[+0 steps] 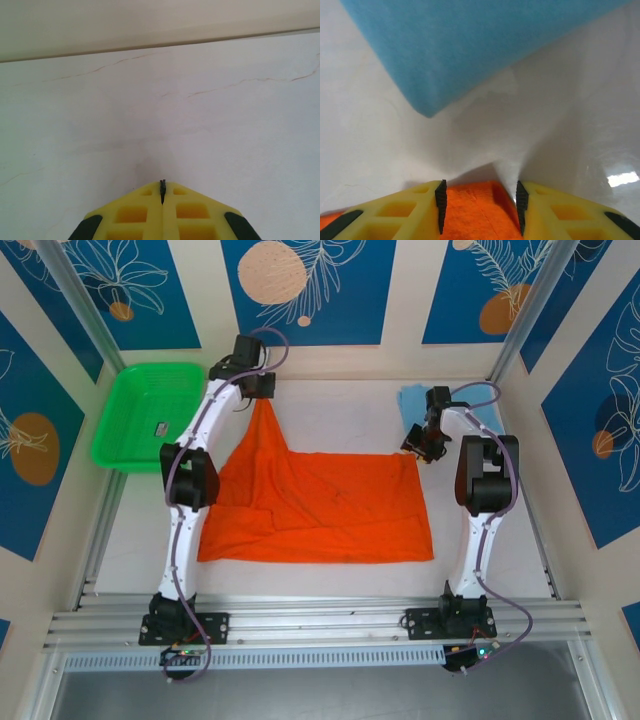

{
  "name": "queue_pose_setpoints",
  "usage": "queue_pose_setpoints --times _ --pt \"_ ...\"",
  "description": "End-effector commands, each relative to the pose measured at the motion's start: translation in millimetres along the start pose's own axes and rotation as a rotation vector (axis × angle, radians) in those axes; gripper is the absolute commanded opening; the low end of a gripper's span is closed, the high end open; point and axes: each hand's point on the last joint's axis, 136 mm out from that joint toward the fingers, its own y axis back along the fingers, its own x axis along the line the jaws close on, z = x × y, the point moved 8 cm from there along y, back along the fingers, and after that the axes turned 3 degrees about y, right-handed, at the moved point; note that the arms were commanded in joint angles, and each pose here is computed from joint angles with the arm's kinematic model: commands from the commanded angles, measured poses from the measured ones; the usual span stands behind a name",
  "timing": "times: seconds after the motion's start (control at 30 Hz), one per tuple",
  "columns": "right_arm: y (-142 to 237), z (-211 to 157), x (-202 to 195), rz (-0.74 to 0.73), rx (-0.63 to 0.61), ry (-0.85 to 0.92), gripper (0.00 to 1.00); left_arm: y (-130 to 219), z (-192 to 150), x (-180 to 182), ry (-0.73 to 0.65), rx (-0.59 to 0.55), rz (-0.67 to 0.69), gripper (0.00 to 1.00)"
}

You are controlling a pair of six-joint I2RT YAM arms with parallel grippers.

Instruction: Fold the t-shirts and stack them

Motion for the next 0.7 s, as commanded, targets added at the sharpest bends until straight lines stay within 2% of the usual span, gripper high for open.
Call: queue_pose_setpoints --times 0.0,0.1,0.23,0.4,0.67 --pt "-2 -1 3 -0.027 0.025 0.027 0.40 -16 -11 16 0.011 0.043 0.070 0.00" --pt "-5 2 5 -0.040 0.028 0.041 0.34 -19 -12 20 0.029 0.051 0.073 0.00" --pt "-9 4 9 -0.020 0.032 0.044 0.15 -20 -13 23 0.042 0.055 0.074 0.00" --pt "-8 4 8 -0.017 0.034 0.040 0.00 -17 -10 23 0.058 0.047 0.055 0.00" --pt "34 11 -2 0.065 -0.110 -0.030 0.00 -10 -3 15 0.079 0.022 -0.032 0.00"
